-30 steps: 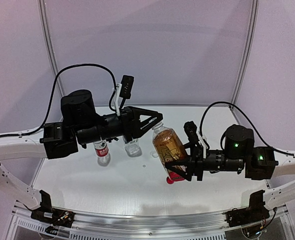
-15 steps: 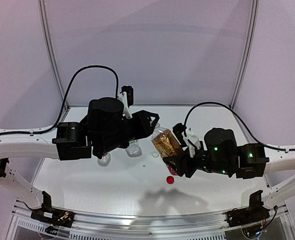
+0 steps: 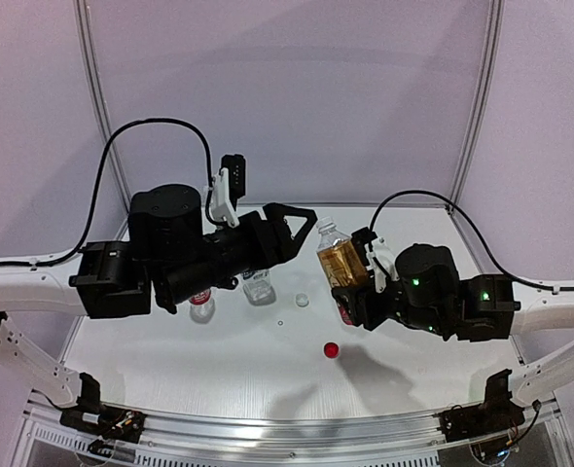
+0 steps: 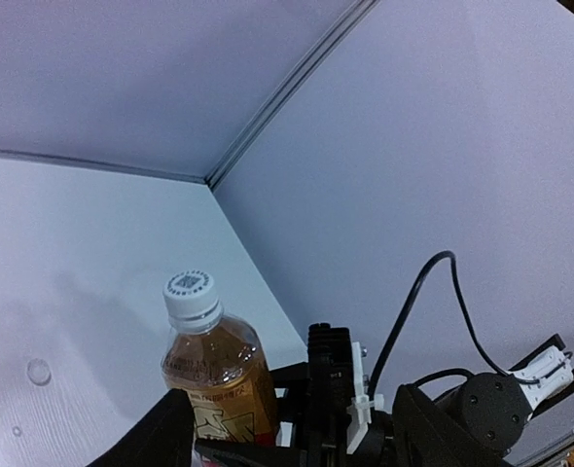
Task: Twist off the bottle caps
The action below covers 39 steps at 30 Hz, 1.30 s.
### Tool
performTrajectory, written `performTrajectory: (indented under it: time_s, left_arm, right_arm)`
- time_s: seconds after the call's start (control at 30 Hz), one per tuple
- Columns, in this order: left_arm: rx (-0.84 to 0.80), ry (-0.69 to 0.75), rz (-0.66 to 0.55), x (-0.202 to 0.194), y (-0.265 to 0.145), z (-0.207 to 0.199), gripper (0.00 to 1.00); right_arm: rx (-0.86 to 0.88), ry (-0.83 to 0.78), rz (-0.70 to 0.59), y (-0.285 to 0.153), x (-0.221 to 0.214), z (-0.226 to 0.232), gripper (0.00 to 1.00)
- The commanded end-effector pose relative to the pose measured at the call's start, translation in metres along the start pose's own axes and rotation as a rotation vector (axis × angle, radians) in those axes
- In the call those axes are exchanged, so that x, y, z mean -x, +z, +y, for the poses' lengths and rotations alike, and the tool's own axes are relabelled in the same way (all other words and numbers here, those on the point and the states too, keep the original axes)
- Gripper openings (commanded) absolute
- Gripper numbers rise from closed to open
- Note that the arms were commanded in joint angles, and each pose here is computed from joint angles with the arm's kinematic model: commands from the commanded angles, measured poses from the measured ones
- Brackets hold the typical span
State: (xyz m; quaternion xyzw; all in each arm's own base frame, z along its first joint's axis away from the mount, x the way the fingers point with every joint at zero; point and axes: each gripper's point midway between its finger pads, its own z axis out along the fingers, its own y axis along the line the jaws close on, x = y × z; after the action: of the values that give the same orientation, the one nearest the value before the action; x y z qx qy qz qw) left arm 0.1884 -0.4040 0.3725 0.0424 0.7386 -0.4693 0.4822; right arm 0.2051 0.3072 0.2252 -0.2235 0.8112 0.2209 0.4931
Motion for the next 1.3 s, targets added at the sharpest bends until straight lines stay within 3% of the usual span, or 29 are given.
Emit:
performTrajectory:
  time_s: [0.0, 0.17, 0.27, 0.47, 0.67, 0.83, 1.27]
  left_arm:
    - [-0.082, 0.083, -0.015, 0.011, -0.011, -0.013, 0.72]
    - [-0.064, 0.165, -0.029, 0.012, -0.024, 0.002, 0.78]
    - [-0.085, 0.23, -0.043, 0.014, -0.034, 0.008, 0.82]
    - [-0.325, 0.325, 0.01, 0.007, -0.051, -0.007, 0.86]
    - [-0.545, 0.348, 0.045, 0.006, -0.061, -0.031, 0.85]
    - [-0.585, 0.367, 0.066, 0.004, -0.055, -0.043, 0.79]
    - [-0.637, 0.368, 0.077, 0.004, -0.044, -0.06, 0.6]
  right_arm:
    - [-0.021, 0.021, -0.004, -0.001, 0.003, -0.003, 0.0]
    - [0.033, 0.031, -0.019, -0.007, 0.006, 0.004, 0.0]
    - [0.15, 0.029, -0.035, -0.015, 0.01, 0.021, 0.0]
    - [0.542, 0.003, -0.084, -0.053, 0.02, 0.077, 0.0]
    - [0.791, -0.024, -0.12, -0.089, 0.023, 0.106, 0.0]
    - [0.866, -0.036, -0.12, -0.098, 0.022, 0.115, 0.0]
    - [0.862, -0.036, -0.102, -0.094, 0.02, 0.116, 0.0]
